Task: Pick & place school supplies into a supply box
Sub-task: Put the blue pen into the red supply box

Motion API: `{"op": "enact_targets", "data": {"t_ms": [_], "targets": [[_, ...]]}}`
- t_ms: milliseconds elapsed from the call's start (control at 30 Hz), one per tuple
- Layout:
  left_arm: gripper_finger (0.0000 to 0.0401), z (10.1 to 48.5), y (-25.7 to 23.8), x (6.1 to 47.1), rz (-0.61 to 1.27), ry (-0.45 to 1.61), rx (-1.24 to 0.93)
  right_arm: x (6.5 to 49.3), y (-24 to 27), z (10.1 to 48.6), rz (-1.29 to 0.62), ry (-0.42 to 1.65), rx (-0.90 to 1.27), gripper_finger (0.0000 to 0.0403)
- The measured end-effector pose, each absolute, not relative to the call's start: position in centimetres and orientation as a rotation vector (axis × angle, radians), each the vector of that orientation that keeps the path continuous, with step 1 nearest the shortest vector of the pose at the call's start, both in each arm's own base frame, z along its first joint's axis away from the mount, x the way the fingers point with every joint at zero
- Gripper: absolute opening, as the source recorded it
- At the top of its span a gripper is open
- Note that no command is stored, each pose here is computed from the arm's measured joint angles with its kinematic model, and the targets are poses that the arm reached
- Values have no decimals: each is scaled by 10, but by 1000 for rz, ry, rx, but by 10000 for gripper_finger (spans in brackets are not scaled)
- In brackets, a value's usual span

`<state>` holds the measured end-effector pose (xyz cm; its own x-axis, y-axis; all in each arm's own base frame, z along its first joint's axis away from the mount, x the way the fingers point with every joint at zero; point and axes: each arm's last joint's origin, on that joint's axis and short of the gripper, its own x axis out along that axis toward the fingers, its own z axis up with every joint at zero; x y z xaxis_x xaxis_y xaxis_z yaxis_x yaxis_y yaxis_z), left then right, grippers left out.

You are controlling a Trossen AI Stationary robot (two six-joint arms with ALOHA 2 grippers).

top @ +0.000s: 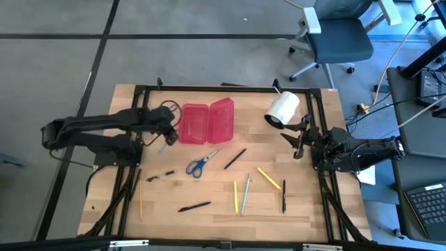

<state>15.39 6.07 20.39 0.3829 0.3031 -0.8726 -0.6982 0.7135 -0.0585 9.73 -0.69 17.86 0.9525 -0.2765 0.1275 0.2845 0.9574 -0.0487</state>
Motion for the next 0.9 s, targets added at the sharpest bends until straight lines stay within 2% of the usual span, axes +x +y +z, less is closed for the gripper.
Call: {"op": "enact_targets", "data": {"t_ms": [333,900], "targets": [[159,171,65,167,717,1234,-525,97,-7,178,-285,-119,-67,172],[159,140,67,177,731,1409,-595,97,-7,178,-286,-118,-69,172]]}}
